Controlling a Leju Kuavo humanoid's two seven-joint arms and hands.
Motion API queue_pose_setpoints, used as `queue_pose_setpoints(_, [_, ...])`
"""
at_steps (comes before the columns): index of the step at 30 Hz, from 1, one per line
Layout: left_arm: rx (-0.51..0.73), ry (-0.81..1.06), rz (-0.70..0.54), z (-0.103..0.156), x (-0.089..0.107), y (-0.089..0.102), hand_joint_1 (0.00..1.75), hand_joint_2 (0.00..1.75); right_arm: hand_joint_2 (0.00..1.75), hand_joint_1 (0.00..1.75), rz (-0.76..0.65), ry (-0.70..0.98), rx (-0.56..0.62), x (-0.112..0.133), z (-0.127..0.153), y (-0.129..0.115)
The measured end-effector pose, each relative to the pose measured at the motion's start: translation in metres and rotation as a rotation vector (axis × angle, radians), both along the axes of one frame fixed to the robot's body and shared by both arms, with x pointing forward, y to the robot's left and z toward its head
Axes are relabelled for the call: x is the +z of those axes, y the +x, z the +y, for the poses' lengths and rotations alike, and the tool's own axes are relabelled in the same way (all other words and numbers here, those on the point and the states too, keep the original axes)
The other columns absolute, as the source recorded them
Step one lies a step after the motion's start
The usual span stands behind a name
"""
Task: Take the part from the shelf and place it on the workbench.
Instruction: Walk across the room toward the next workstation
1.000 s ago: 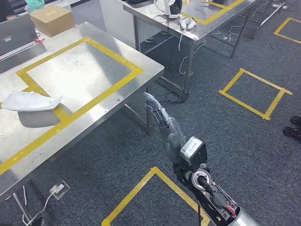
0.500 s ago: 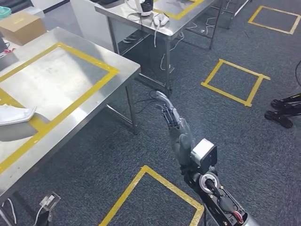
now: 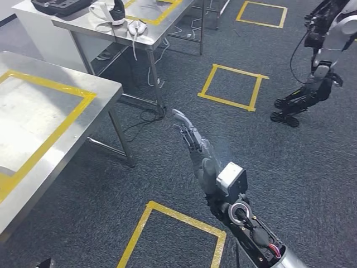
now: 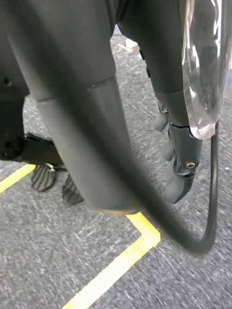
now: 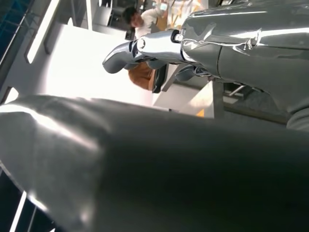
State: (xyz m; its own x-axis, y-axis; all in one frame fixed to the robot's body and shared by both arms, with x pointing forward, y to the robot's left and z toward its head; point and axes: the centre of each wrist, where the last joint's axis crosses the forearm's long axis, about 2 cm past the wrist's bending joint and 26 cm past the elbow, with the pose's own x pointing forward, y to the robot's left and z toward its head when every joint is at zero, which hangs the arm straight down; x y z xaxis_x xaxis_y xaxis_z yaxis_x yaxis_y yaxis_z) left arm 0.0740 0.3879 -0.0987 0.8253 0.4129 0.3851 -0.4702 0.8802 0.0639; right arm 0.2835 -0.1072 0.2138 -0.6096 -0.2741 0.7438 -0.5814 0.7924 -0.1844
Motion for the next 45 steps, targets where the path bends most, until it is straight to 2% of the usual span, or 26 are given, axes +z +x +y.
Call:
queue_pose_setpoints(28, [-0.001, 0.001, 0.02, 0.004, 0.0, -0.003, 0.0, 0.0, 0.0, 0.0, 0.083, 0.057, -0.195, -0.015, -0.039, 0.006])
queue_pose_setpoints(33, [0.008, -0.001, 0.032, 0.004, 0.0, -0.003, 0.0, 0.0, 0.0, 0.0, 0.137, 0.045, -0.262, -0.028, -0.059, 0.008])
queue_pose_setpoints(36, [0.021, 0.003, 0.045, 0.003, 0.0, -0.006, 0.0, 0.0, 0.0, 0.0, 0.246, -0.001, -0.345, -0.053, -0.081, 0.009])
queue_pose_setpoints(41, [0.031, 0.018, 0.054, 0.001, -0.001, -0.006, 0.0, 0.0, 0.0, 0.0, 0.487, -0.042, -0.464, -0.131, -0.136, 0.007])
queue_pose_setpoints(43, [0.032, 0.022, 0.053, 0.001, -0.001, -0.006, 0.0, 0.0, 0.0, 0.0, 0.628, -0.049, -0.523, -0.169, -0.163, -0.004])
queue_pose_setpoints(45, [0.033, 0.022, 0.051, 0.001, -0.001, -0.005, 0.0, 0.0, 0.0, 0.0, 0.766, -0.066, -0.578, -0.206, -0.187, -0.028])
